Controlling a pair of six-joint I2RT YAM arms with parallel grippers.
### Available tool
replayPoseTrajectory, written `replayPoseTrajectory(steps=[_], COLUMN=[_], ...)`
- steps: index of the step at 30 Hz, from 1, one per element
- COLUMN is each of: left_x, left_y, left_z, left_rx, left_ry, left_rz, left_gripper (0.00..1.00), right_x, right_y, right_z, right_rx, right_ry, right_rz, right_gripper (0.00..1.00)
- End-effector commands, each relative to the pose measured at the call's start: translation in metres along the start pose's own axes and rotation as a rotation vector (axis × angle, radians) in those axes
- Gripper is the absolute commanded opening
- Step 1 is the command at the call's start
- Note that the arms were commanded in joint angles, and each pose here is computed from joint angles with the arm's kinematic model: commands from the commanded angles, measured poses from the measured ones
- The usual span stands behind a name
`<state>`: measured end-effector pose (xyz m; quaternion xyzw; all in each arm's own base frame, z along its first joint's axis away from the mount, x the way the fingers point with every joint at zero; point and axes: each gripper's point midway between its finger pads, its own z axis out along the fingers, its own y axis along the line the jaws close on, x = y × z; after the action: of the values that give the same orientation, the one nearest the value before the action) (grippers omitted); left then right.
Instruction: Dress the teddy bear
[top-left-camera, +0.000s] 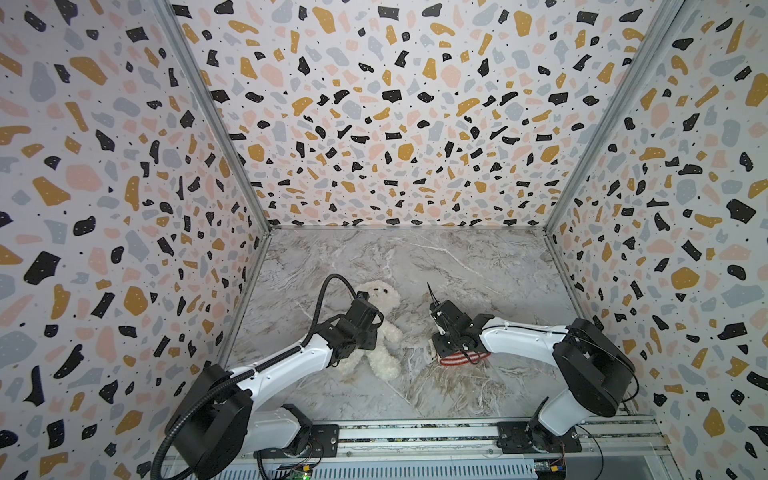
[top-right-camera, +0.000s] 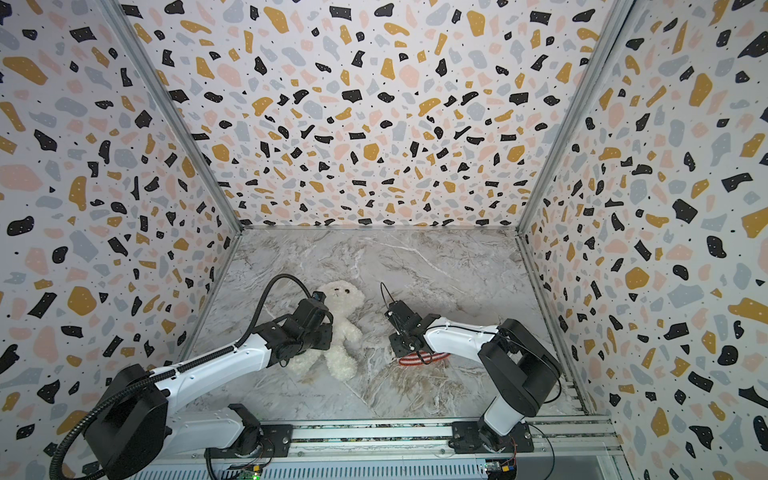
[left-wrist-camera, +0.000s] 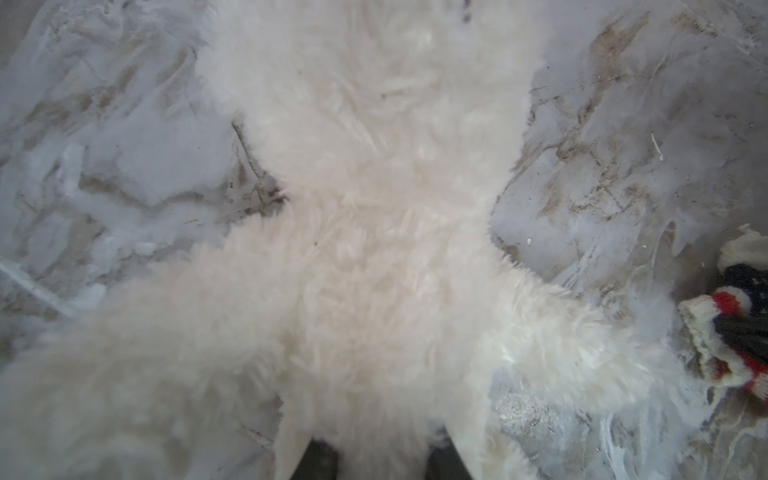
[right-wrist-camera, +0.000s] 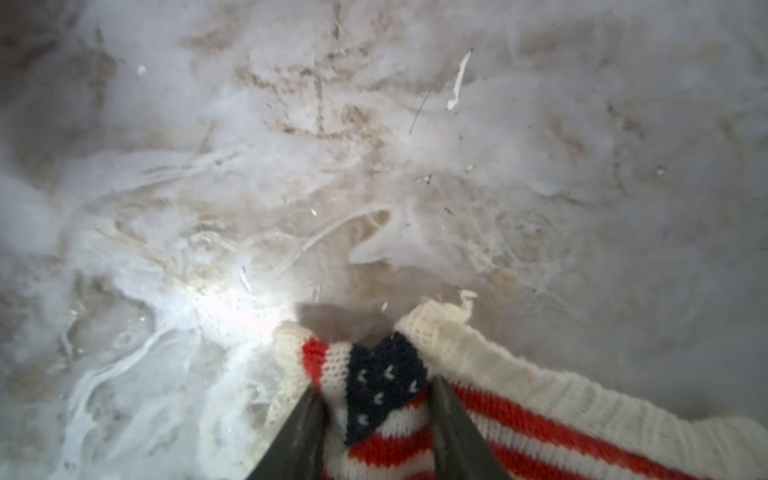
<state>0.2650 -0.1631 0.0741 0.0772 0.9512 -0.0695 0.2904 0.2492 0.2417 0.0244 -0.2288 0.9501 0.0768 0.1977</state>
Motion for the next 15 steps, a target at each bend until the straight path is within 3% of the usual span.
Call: replayPoseTrajectory(steps=[1, 5, 8, 15], left_x=[-0.001, -0.002, -0.002, -0.007], left_y=[-0.002, -0.001, -0.002, -0.029], left_z=[0.002, -0.001, -0.003, -0.015], left_rx=[0.011, 0.011, 0.021, 0.165], left_ry=[-0.021, -0.033, -0.040, -0.068], left_rz=[0.011, 0.011, 0.015, 0.041], left_gripper=[0.27, 0.26, 0.26, 0.26], right_x=[-0.019, -0.033, -0.049, -0.089], right_y=[-0.002, -0.015, -0.024, -0.050], right_z=[0.001, 0.006, 0.007, 0.001], right_rx=[0.025, 0.050, -0.006, -0.062], right_ry=[-0.038, -0.070, -0.126, -0.259], right_rz=[0.015, 0.062, 0.146, 0.272], right_gripper=[0.39, 0.37, 0.38, 0.44])
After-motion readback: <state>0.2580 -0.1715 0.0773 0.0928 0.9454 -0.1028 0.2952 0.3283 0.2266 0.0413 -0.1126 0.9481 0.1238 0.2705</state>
